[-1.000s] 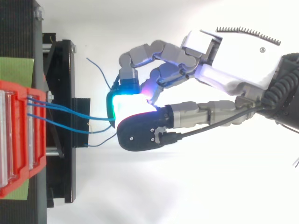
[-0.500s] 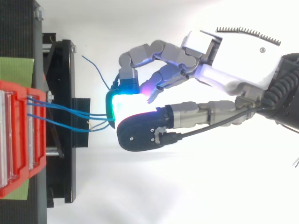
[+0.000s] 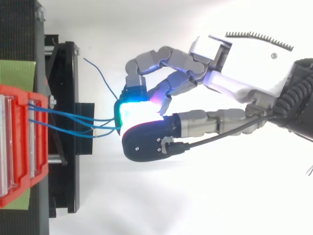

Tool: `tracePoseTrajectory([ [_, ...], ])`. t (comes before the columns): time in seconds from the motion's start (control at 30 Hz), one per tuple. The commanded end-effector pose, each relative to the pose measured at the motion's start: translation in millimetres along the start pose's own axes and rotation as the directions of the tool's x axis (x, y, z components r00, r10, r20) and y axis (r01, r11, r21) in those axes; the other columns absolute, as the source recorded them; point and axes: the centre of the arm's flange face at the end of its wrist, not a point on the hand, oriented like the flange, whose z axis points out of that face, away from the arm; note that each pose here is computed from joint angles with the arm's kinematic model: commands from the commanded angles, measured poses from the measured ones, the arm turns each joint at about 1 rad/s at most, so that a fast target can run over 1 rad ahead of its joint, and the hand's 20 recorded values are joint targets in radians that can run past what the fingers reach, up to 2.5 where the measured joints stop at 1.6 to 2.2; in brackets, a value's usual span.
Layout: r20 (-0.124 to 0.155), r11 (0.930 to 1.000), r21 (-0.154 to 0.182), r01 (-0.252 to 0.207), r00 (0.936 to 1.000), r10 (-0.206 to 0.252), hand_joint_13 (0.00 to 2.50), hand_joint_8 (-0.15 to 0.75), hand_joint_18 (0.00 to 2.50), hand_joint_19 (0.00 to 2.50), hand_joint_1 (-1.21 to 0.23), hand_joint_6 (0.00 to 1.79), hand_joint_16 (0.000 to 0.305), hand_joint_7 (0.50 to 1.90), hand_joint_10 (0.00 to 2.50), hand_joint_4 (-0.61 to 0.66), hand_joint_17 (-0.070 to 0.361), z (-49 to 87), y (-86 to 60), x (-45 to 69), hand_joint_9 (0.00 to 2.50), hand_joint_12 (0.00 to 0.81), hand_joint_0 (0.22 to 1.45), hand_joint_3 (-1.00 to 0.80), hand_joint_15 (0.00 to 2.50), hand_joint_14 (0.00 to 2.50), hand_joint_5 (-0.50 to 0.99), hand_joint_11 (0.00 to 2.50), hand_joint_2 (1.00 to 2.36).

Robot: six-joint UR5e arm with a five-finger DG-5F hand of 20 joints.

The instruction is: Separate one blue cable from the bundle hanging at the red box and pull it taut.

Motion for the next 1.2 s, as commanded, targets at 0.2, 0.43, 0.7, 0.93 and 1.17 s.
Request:
tracePoseTrajectory([
  [0.2,-0.061,0.9932,0.032,-0.112,0.9916,0.114,0.94,0.234,0.63,0.48,-0.69,0.88,0.038,1.37,0.80,0.05,0.085,4.2,-14.7,3.3,0.83,0.337,0.65,-0.20,0.95,0.02,-0.17,1.21,1.02],
  [0.43,-0.077,0.9808,0.044,-0.190,0.9782,0.193,1.02,0.234,0.65,0.50,-0.69,0.88,0.038,1.35,0.91,0.04,0.085,4.7,-17.0,4.6,0.79,0.328,0.65,-0.21,1.12,0.02,-0.17,1.14,1.02],
  [0.7,-0.079,0.9806,0.046,-0.191,0.9779,0.194,1.01,0.224,0.62,0.51,-0.69,0.89,0.038,1.27,1.31,0.01,0.087,4.9,-17.2,3.8,0.69,0.330,0.65,-0.24,1.27,0.01,-0.18,1.10,1.02],
  [0.93,-0.076,0.9827,0.045,-0.180,0.9802,0.183,0.99,0.234,0.63,0.58,-0.69,0.89,0.038,1.22,1.92,0.00,0.087,6.1,-17.5,-0.2,0.55,0.312,0.66,-0.26,1.36,0.25,-0.19,0.91,1.02],
  [1.17,-0.083,0.9848,0.046,-0.168,0.9818,0.171,0.90,0.240,0.67,0.66,-0.69,0.89,0.039,1.19,1.77,0.00,0.087,7.2,-17.9,-3.4,0.51,0.294,0.66,-0.28,1.21,0.86,-0.19,0.87,1.01],
])
